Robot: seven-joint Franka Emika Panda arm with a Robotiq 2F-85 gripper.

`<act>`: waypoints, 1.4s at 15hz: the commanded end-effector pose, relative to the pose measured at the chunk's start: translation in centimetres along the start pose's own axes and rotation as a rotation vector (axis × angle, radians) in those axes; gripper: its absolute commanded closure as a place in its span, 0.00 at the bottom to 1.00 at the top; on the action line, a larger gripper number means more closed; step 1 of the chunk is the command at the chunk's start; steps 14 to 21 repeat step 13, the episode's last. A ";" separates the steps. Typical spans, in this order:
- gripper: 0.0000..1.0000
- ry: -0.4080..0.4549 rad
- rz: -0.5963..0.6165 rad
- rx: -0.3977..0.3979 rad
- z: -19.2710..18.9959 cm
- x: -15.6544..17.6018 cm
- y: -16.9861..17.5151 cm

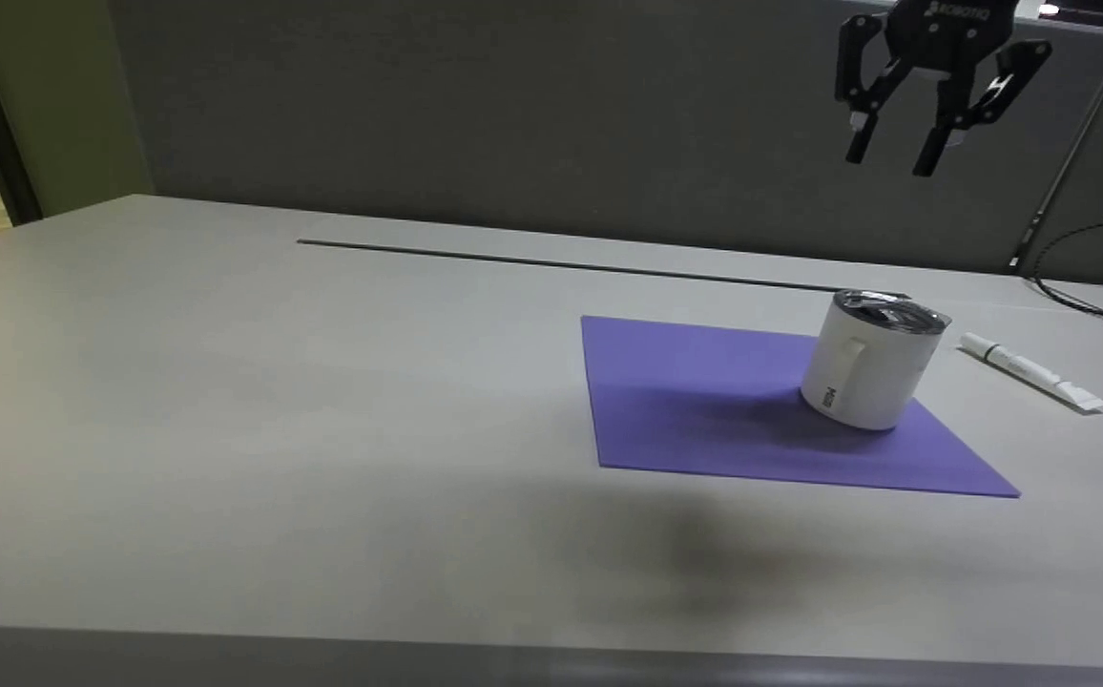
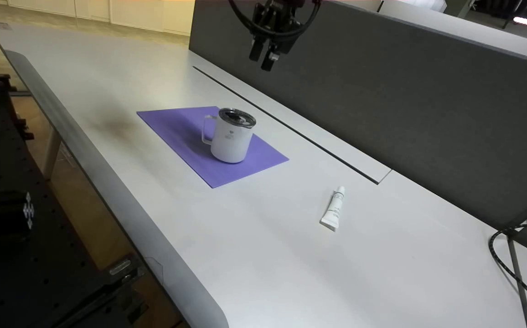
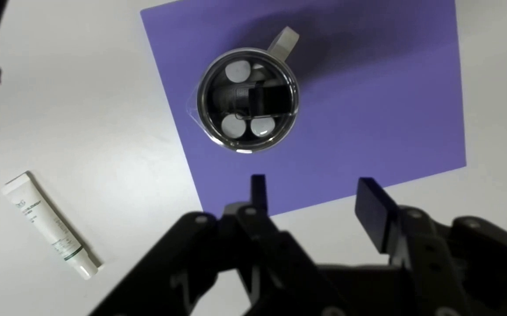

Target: Close the opening of the flask

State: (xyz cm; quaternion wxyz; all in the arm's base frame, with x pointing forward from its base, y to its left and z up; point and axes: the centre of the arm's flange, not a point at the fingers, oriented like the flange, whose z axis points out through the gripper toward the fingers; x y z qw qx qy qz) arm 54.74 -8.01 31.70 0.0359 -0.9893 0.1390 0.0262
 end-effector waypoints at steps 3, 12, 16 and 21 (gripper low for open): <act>0.02 -0.068 -0.030 -0.091 -1.9 0.6 0.1; 0.00 -0.109 -0.094 -0.150 -0.7 -0.3 1.0; 0.00 -0.110 -0.095 -0.150 -0.6 -0.4 1.0; 0.00 -0.110 -0.095 -0.150 -0.6 -0.4 1.0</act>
